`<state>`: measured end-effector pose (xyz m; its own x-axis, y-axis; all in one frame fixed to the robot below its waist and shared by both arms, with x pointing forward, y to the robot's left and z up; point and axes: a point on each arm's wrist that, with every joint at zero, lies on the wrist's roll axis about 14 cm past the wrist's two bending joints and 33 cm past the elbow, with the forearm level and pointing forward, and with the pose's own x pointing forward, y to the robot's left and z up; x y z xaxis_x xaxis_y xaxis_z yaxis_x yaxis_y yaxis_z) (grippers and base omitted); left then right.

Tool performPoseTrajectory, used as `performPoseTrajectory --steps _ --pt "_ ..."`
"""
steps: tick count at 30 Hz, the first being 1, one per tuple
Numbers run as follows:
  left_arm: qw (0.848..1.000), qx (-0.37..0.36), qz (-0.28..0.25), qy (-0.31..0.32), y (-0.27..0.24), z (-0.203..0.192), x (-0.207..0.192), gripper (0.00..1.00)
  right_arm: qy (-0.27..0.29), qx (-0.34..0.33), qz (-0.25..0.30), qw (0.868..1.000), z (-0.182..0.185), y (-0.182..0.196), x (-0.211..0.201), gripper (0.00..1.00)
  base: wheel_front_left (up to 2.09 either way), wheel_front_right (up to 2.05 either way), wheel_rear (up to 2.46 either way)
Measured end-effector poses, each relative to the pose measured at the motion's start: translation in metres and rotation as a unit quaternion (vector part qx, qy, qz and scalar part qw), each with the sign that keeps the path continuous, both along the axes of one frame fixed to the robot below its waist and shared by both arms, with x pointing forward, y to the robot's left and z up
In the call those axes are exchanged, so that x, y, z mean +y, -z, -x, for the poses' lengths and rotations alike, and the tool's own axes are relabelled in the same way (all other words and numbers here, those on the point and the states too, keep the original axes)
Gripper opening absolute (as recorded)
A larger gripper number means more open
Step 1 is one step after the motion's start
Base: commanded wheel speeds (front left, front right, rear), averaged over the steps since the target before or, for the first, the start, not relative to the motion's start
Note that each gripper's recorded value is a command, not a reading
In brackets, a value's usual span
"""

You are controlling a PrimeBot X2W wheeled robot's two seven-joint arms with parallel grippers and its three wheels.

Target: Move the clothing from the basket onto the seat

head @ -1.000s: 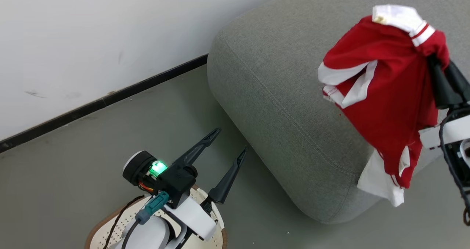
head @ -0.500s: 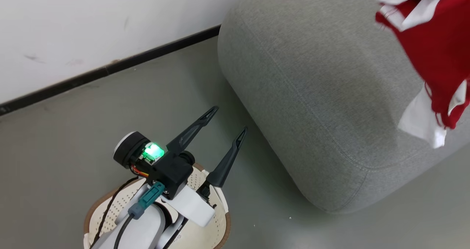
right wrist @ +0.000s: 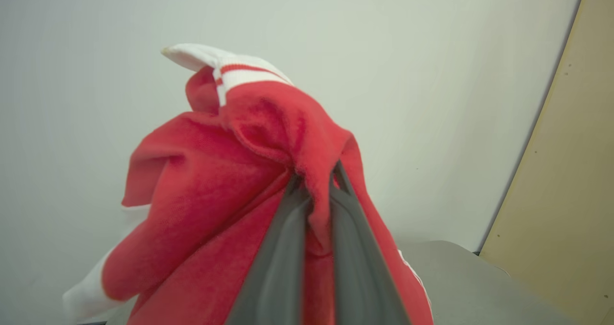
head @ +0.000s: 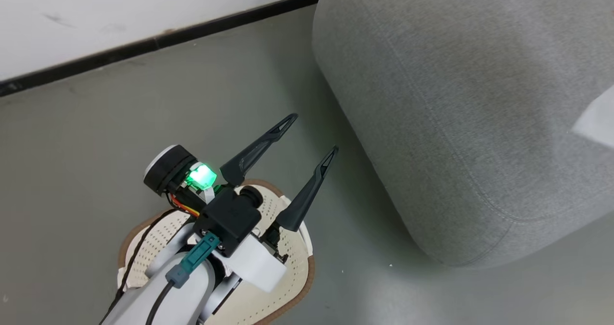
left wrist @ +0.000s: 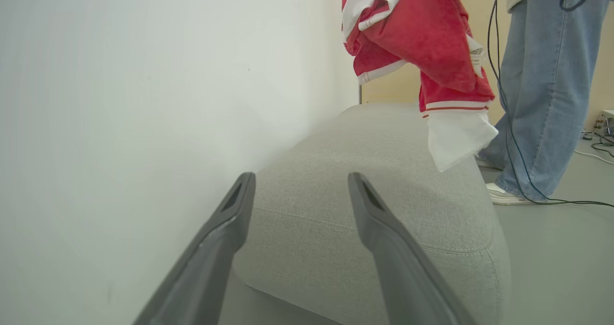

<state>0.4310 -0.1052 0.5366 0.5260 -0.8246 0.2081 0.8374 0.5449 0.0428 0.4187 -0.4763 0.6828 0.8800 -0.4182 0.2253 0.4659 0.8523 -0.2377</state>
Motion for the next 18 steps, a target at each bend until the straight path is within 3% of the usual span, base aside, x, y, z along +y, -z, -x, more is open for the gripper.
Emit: performPoseTrajectory --steps 7,18 --pt "1.000 0.002 0.003 -0.010 0.004 -0.010 0.008 1.00 -0.009 -0.027 0.031 0.999 -0.029 -0.025 0.001 0.00 0.00 0.00 0.00" --pt "1.000 0.016 -0.007 -0.012 0.020 -0.020 0.014 1.00 0.000 0.048 -0.022 0.999 -0.054 0.069 -0.002 0.00 0.00 0.00 0.00"
